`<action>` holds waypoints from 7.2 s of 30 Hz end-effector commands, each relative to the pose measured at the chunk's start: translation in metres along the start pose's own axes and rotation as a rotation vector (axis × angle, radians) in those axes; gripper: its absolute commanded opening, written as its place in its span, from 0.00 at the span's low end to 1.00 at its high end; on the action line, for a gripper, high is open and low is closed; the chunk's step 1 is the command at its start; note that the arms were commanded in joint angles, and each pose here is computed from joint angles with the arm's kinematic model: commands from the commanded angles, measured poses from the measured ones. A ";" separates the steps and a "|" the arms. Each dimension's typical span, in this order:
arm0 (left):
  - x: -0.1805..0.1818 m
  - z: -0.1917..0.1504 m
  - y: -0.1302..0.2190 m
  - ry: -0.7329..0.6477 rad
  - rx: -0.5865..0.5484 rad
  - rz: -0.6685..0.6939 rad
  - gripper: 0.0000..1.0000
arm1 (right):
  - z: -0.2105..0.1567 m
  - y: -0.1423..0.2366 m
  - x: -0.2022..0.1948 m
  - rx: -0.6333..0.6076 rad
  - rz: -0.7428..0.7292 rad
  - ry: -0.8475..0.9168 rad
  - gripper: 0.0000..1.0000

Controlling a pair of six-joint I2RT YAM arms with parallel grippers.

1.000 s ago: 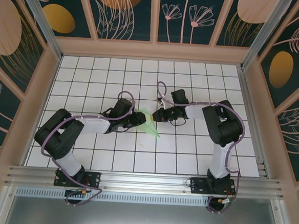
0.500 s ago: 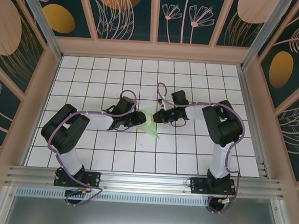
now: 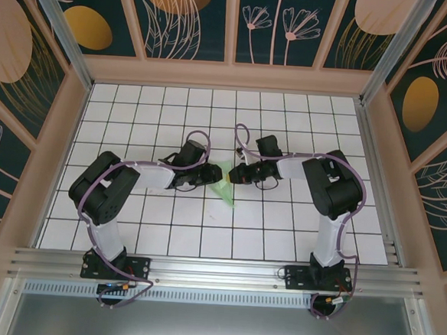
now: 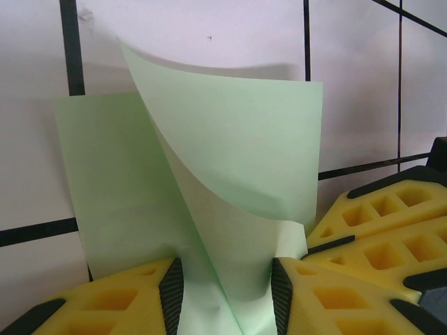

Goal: Fold a paper plane with a square sheet of paper (fold left side to right side)
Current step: Fourth fold the wing at the center of the table.

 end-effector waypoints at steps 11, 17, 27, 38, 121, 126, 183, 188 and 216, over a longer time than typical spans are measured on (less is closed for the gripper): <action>-0.004 0.009 0.022 -0.040 -0.046 0.024 0.46 | 0.002 0.012 0.010 -0.037 -0.013 0.013 0.11; -0.021 0.005 0.038 -0.030 -0.039 -0.066 0.45 | 0.002 0.012 0.010 -0.044 -0.014 0.011 0.11; -0.012 -0.026 0.009 0.021 0.075 -0.130 0.43 | -0.001 0.013 0.009 -0.040 -0.029 0.004 0.12; 0.017 -0.032 -0.006 0.050 0.078 -0.026 0.42 | -0.006 0.017 0.013 -0.048 -0.038 -0.003 0.13; -0.044 -0.018 0.035 -0.026 0.035 -0.192 0.40 | -0.044 0.011 -0.011 0.062 -0.180 -0.120 0.14; -0.052 -0.029 0.028 -0.021 0.095 -0.259 0.34 | -0.044 0.010 -0.011 0.065 -0.182 -0.120 0.14; 0.026 -0.045 -0.029 0.056 0.121 0.034 0.32 | -0.042 0.036 0.105 -0.115 -0.061 -0.064 0.22; 0.025 -0.044 -0.028 0.055 0.121 0.035 0.33 | -0.044 0.022 0.092 -0.067 -0.106 -0.076 0.21; 0.028 -0.044 -0.028 0.051 0.117 0.049 0.32 | -0.070 0.008 0.061 0.062 -0.225 -0.137 0.21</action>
Point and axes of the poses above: each hand's point on the last joint's axis, 136 mm out from that joint toward the fingers, its own y axis back along the fingers, its own x axis along the line the jaws close on, z = x × y, the point moved 4 cm from there along y, back along the fingers, and after that the axes turned 15 degrees about y, right-handed, at the moved point
